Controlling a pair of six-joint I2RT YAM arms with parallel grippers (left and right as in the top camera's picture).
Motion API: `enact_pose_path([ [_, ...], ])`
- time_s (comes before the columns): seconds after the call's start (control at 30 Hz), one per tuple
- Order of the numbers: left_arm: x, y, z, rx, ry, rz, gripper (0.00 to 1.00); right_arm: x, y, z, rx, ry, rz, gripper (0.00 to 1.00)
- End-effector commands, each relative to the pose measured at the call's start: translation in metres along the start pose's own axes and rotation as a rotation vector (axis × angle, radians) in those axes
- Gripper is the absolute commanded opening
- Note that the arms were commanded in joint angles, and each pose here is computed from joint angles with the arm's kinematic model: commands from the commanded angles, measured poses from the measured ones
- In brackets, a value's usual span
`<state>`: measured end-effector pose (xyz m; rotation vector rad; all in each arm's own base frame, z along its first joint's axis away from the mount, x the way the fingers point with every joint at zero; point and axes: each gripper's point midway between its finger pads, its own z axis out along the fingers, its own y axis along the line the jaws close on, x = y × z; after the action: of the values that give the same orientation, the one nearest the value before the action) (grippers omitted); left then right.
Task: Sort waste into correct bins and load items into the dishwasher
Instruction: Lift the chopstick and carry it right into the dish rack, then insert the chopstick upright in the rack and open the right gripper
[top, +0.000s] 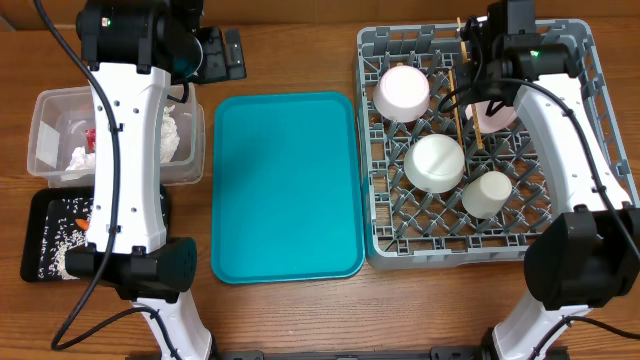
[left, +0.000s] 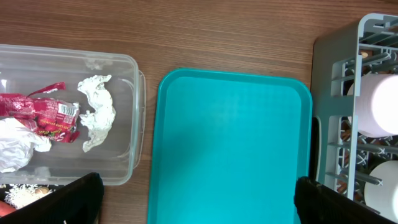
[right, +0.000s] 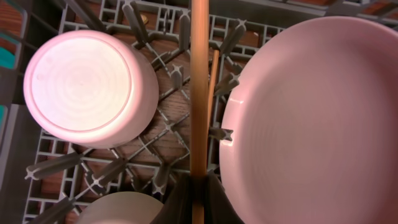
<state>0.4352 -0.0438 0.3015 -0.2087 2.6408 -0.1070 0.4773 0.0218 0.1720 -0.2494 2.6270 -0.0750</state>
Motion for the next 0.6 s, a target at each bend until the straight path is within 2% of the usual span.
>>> enact_pose_path([
  [0.0, -0.0033, -0.0057, -0.0156, 0.026, -0.039, -0.004, 1.00, 0.0014, -0.0020, 0.0158, -0.005, 0.023, -0.001, 0.04],
  [0.33, -0.0032, -0.0057, -0.0156, 0.025, -0.039, -0.004, 1.00, -0.0001, 0.0059, 0.0216, -0.051, 0.018, 0.011, 0.05],
  [0.4, -0.0033, -0.0057, -0.0156, 0.026, -0.039, -0.004, 1.00, 0.0002, 0.0059, 0.0224, -0.050, 0.020, 0.011, 0.19],
  [0.5, -0.0032, -0.0057, -0.0156, 0.025, -0.039, -0.004, 1.00, 0.0006, 0.0060, 0.0232, -0.051, 0.022, 0.010, 0.35],
  [0.57, -0.0032, -0.0057, -0.0156, 0.025, -0.039, -0.004, 1.00, 0.0007, 0.0060, 0.0232, -0.051, 0.023, 0.010, 0.41],
])
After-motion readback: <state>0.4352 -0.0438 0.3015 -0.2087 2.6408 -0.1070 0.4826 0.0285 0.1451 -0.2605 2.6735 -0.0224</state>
